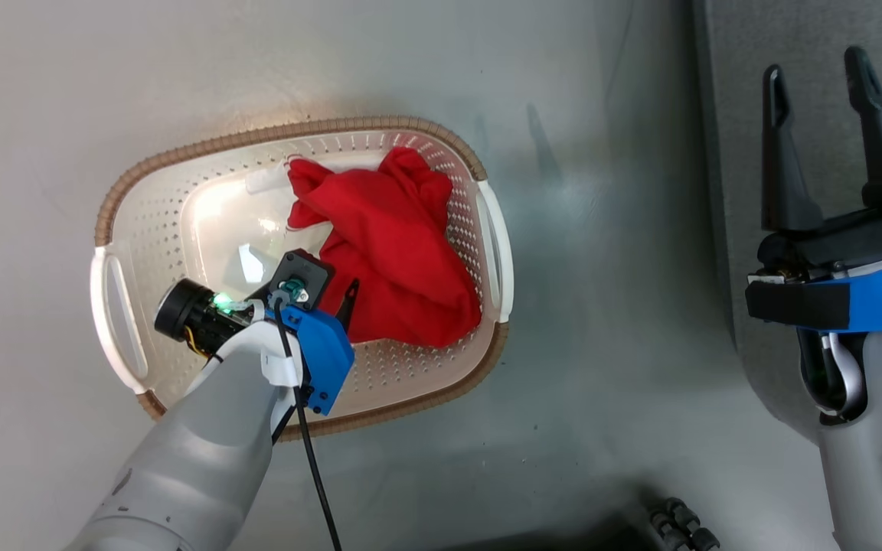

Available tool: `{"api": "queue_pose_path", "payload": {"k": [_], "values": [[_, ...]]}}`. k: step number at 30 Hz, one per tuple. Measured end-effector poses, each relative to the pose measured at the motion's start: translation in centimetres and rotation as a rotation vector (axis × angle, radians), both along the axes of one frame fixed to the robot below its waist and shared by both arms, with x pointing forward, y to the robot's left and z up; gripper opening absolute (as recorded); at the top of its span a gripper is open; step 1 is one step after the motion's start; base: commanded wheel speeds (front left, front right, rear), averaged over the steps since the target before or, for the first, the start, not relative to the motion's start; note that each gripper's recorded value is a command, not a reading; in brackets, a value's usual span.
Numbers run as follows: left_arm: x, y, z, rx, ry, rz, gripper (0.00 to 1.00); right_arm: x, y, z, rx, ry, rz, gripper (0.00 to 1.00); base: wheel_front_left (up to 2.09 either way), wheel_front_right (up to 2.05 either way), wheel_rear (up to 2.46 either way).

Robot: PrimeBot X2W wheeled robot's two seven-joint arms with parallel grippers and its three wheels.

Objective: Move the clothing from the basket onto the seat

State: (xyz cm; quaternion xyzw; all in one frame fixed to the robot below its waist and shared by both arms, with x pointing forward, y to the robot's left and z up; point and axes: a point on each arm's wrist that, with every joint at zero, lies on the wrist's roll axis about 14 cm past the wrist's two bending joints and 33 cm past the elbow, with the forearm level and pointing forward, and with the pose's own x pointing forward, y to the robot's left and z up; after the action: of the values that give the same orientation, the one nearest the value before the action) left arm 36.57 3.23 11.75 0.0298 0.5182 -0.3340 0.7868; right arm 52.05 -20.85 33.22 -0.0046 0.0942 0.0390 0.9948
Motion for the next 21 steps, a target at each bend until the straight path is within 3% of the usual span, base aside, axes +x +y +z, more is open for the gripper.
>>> {"api": "queue_pose_path", "payload": {"k": [21], "values": [[-1.5,-2.0,-4.2,-0.046,0.142,0.012,1.0,0.7,1.0,-5.2,-0.012,0.054,0.048,1.0,0.0,0.0,0.0]]}}
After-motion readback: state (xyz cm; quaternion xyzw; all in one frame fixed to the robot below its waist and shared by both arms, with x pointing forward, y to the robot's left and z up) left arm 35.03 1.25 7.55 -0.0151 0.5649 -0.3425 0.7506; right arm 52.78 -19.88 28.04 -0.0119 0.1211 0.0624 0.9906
